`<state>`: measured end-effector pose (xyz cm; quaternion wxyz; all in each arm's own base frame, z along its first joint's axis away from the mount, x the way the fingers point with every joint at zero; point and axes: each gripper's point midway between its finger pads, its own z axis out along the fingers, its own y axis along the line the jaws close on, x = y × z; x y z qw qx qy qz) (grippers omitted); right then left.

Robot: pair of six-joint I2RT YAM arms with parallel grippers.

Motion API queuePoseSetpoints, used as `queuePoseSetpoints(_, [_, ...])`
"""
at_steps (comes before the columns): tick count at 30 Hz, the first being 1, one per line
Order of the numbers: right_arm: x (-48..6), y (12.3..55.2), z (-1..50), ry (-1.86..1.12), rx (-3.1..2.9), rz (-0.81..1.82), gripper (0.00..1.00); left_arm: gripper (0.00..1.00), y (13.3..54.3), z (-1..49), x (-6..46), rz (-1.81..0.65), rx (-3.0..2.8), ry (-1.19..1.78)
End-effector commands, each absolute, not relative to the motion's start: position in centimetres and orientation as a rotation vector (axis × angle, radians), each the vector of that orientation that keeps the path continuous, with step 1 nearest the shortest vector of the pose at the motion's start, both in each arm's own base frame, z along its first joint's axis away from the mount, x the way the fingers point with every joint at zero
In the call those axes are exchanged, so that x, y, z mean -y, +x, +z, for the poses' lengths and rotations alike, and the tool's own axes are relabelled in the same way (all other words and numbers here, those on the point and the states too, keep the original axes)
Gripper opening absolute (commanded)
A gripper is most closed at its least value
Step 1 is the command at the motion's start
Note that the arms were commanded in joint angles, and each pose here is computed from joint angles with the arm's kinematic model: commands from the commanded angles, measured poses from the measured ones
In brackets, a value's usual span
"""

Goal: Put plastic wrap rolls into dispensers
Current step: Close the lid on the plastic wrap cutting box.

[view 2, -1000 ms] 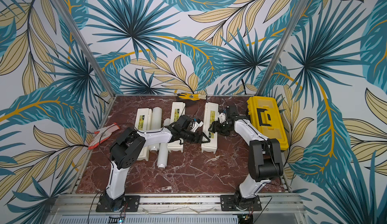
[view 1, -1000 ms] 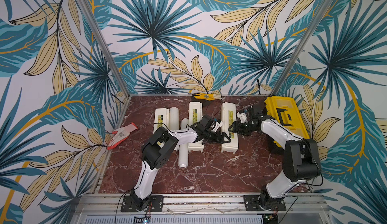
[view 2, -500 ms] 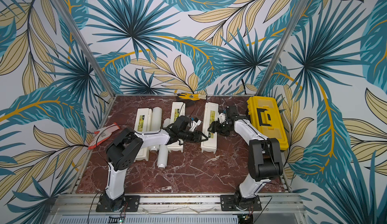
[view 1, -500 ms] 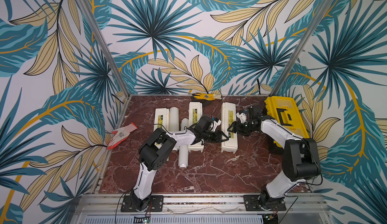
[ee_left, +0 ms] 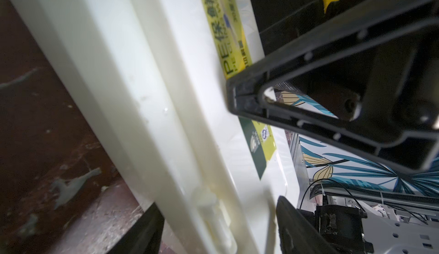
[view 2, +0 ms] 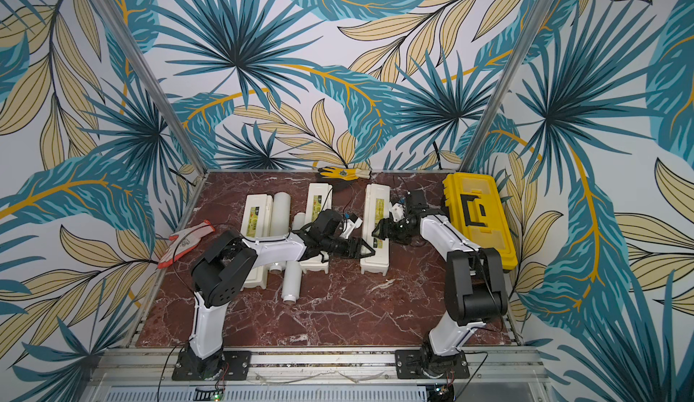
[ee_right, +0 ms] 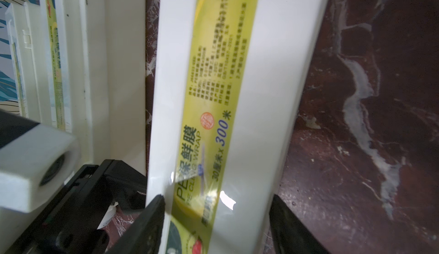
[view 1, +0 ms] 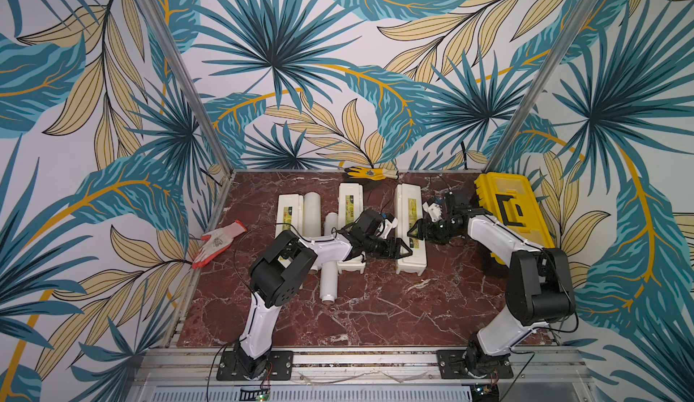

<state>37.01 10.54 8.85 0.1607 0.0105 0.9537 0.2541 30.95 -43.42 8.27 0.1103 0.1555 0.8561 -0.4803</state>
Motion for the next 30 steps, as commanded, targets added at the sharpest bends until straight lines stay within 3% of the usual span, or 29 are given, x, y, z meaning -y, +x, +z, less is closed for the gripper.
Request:
queuePoseSetpoints(1, [-10.0,28.7,2.3,0.057,-3.112,0.645,0.67,0.64,24.7,-3.7,38.2,-1.038,-2.992,0.406])
queuePoseSetpoints(12, [-9.6,27.2,2.2,0.023,-3.150,0.625,0.68,0.49,22.8,-4.8,37.3,-1.003,-3.044,0.425])
queuePoseSetpoints(15, [-9.2,27.0,2.5,0.023,-3.155,0.590,0.71,0.53,22.2,-4.4,37.2,-1.010,-3.046,0.443])
queuePoseSetpoints(18, [-9.0,27.2,2.7,0.028,-3.144,0.558,0.74,0.69,21.7,-4.6,36.6,-0.957,-3.061,0.452])
queuePoseSetpoints(19, [-9.0,27.3,2.6,0.037,-3.147,0.557,0.74,0.71,21.7,-4.9,36.3,-0.937,-3.069,0.452])
queuePoseSetpoints(22, [-9.0,27.6,2.4,0.056,-3.151,0.562,0.75,0.71,21.9,-5.5,36.2,-0.891,-3.093,0.473])
queuePoseSetpoints(27, [-9.2,29.9,4.6,0.081,-3.002,0.592,0.91,0.70,22.6,-5.6,36.1,-0.830,-3.101,0.489])
queuePoseSetpoints(30, [-9.6,31.5,6.1,0.089,-2.931,0.669,0.96,0.68,22.4,-6.0,36.0,-0.817,-3.119,0.491])
